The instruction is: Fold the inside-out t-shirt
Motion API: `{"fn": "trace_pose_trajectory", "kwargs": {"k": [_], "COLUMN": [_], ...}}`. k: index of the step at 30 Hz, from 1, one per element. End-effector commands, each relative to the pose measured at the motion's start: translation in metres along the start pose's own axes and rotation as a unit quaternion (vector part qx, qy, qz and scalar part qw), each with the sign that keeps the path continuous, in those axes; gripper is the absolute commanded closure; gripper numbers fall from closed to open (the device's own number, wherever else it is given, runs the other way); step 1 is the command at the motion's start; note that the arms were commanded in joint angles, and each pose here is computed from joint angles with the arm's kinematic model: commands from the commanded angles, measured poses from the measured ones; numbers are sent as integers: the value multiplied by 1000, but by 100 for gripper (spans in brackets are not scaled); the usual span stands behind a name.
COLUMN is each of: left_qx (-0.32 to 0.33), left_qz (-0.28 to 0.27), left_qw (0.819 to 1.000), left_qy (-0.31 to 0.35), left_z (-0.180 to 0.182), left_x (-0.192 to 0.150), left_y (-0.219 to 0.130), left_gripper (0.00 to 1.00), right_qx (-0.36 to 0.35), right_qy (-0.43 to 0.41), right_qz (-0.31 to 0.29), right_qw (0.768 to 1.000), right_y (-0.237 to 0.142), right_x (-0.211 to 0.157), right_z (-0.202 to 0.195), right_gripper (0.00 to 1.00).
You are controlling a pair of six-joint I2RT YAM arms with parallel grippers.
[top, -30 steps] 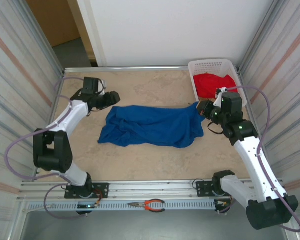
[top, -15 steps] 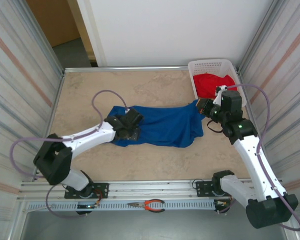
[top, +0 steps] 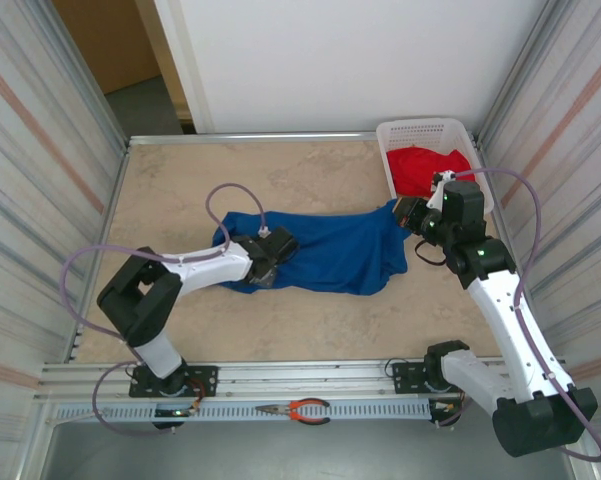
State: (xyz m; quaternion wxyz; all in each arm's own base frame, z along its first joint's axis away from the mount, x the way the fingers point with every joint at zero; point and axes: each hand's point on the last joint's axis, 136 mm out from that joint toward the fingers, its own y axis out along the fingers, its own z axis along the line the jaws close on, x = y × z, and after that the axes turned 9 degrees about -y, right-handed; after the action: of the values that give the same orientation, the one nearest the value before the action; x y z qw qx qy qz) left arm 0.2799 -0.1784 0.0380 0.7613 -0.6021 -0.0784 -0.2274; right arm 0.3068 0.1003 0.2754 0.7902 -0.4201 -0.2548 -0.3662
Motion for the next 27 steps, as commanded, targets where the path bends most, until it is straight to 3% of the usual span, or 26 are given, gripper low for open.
{"fn": "trace_pose_trajectory", "kwargs": {"k": [1, 2, 3, 6, 9, 14, 20, 27], "left_qx": [32, 35, 36, 15, -54, -207, -268, -335], "left_qz": [-27, -31, -38, -75, -131, -250, -316, -364], "left_qw": [999, 999, 998, 997, 987, 931, 892, 840], "left_qy": [20, 21, 20, -7, -71, -168, -179, -224], "left_z": [6, 9, 13, 34, 68, 129, 152, 159], "left_x": [16, 19, 25, 52, 90, 140, 142, 120], "left_y": [-1, -4, -10, -43, -101, -215, -299, -359], "left_gripper": [85, 97, 100, 100, 100, 100, 100, 100], "right_qx": [11, 11, 10, 11, 16, 30, 67, 121], "right_qy": [-20, -20, -20, -18, -13, -15, -28, -29], "right_qz": [-29, -32, -33, -46, -77, -136, -184, -233], "right_qw": [999, 999, 999, 999, 997, 990, 980, 964], "right_y": [-8, -10, -10, -14, -27, -57, -100, -152], "right_x": [19, 21, 23, 38, 67, 127, 162, 177], "right_z": [12, 13, 13, 13, 16, 29, 62, 99], "right_gripper": [100, 100, 100, 100, 100, 100, 100, 100]}}
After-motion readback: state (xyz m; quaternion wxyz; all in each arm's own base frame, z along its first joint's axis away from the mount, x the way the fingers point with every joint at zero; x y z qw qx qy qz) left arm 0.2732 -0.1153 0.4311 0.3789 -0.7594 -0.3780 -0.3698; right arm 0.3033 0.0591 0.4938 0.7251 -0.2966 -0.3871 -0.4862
